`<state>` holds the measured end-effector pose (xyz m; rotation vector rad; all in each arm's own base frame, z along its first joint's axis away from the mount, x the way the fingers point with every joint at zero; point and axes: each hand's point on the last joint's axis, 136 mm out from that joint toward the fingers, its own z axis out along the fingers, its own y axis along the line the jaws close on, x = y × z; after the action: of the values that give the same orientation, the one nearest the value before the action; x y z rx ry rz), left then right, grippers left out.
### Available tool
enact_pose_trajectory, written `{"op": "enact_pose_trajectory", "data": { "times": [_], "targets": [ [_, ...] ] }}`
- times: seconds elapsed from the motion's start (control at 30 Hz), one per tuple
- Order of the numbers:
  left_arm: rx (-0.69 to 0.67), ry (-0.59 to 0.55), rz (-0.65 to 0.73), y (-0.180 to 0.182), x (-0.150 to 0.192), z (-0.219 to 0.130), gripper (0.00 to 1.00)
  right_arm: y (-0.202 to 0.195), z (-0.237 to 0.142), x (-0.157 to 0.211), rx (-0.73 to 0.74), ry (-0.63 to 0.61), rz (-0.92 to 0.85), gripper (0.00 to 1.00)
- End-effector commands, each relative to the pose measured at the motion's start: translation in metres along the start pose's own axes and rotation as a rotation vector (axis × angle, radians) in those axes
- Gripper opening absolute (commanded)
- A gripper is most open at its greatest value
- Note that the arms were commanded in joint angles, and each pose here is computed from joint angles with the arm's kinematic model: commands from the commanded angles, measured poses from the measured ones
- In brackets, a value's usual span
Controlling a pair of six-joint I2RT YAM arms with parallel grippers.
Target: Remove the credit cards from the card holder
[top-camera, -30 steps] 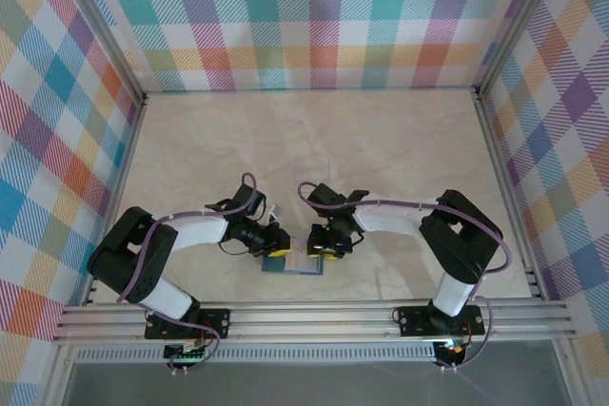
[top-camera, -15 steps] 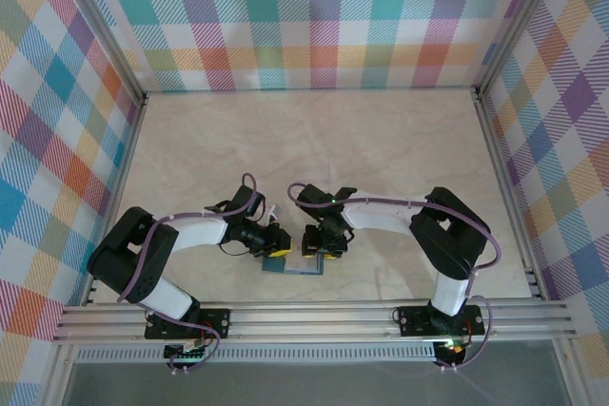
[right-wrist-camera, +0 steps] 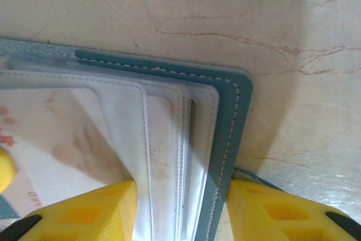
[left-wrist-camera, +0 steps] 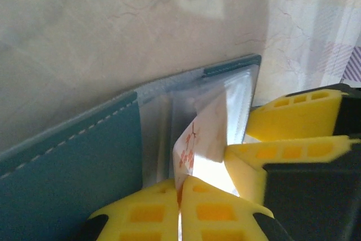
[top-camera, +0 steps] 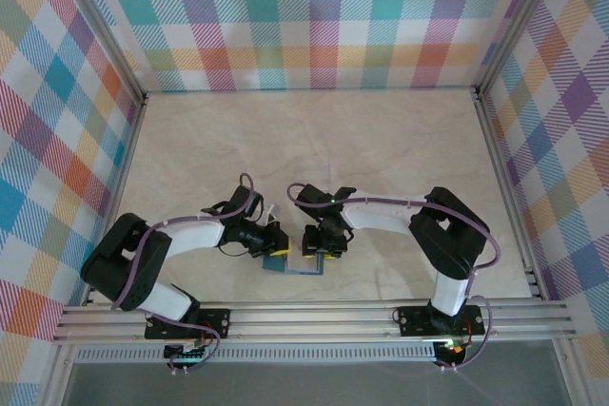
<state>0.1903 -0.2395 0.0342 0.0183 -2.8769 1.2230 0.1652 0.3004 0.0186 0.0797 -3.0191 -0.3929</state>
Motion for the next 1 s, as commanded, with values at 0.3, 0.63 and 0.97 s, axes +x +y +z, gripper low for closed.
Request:
{"op": "enact_pose_trajectory", "data": {
  "times": [0.3, 0.63, 0.97],
  "targets": [
    [-0.247, -0.04, 0.04, 0.009, 0.011, -0.05, 0.04, -0.032, 0.003, 0.008, 0.15, -0.009, -0.015, 0.46],
    [-0.259, -0.07, 0.168, -0.014, 0.004, -0.073, 0.0, -0.006, -0.028, -0.001, 0.033, -0.085, -0.071, 0.46],
    [-0.261, -0.167, 0.37, -0.047, -0.025, -0.094, 0.0, 0.003, -0.074, -0.023, -0.115, -0.213, -0.076, 0.45]
  ]
}}
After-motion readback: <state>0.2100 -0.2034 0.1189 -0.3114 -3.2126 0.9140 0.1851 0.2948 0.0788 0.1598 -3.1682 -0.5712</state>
